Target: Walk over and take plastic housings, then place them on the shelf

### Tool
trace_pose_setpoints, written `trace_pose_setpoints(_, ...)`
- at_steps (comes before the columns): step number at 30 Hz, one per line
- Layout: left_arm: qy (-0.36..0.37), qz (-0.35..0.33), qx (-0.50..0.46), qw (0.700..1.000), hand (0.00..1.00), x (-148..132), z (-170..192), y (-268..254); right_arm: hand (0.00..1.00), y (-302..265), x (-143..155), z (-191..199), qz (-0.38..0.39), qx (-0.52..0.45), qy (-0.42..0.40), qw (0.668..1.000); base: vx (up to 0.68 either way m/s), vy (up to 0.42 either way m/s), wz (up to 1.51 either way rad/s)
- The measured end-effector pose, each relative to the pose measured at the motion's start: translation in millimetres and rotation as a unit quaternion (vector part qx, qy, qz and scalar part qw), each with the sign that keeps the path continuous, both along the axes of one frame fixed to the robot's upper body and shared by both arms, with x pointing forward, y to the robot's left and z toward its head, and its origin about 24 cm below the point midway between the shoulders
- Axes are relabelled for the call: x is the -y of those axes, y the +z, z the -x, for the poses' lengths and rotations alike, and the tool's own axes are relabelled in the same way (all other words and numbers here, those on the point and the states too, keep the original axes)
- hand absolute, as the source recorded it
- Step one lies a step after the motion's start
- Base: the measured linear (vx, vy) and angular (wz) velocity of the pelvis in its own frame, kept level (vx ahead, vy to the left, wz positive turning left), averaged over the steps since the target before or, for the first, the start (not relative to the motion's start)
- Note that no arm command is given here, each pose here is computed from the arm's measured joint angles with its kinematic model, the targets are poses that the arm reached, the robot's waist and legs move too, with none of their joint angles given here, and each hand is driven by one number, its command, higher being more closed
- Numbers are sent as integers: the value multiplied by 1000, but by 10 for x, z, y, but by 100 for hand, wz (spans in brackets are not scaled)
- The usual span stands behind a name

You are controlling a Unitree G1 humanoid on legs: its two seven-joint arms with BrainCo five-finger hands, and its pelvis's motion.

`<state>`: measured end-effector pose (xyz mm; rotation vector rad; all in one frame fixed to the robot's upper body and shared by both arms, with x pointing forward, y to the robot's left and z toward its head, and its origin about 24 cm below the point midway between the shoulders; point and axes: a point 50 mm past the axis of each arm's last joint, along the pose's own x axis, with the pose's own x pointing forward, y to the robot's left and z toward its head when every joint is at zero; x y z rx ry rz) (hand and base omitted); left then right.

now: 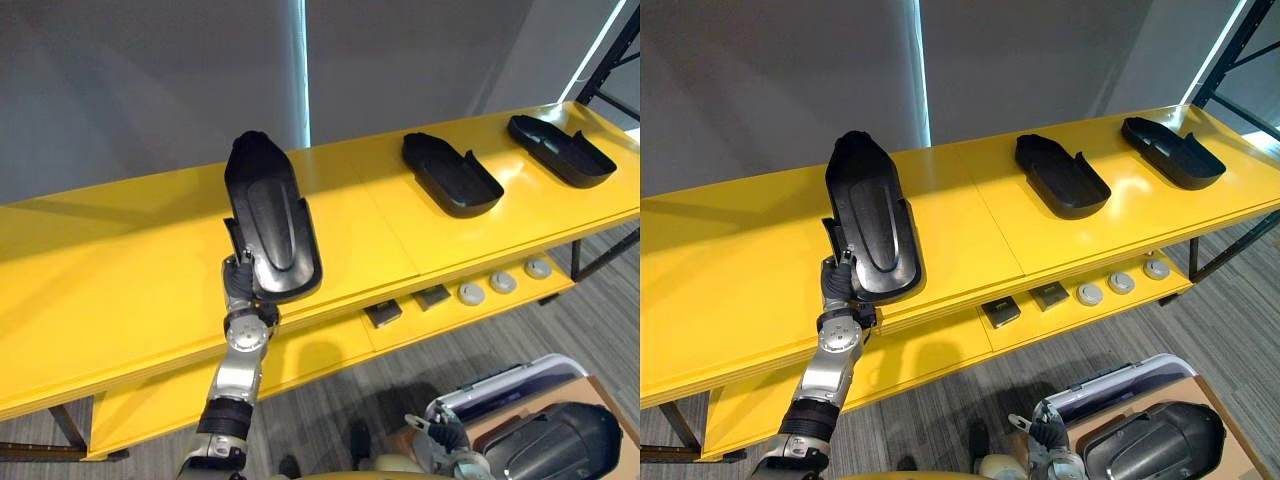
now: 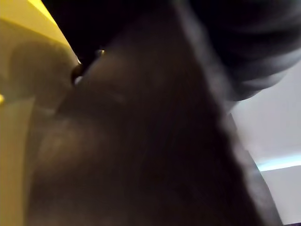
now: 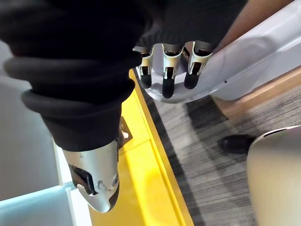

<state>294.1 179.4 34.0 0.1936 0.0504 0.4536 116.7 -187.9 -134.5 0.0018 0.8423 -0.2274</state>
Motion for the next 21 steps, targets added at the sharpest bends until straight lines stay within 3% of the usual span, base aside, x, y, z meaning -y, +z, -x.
trace_pose_setpoints(4,21,-1,-5,1000,100,-62,-106,49,0,0,-3,-2,1,0,5,1000,24,35,1)
trace_pose_setpoints(5,24,-2,-4,1000,0,-75,-132,67,0,2,-2,-7,0,1,7,1000,30,36,2)
trace_pose_setpoints(21,86,1,5,996,0,-279,-268,217,0,28,-15,-85,-1,14,16,1000,4,17,0)
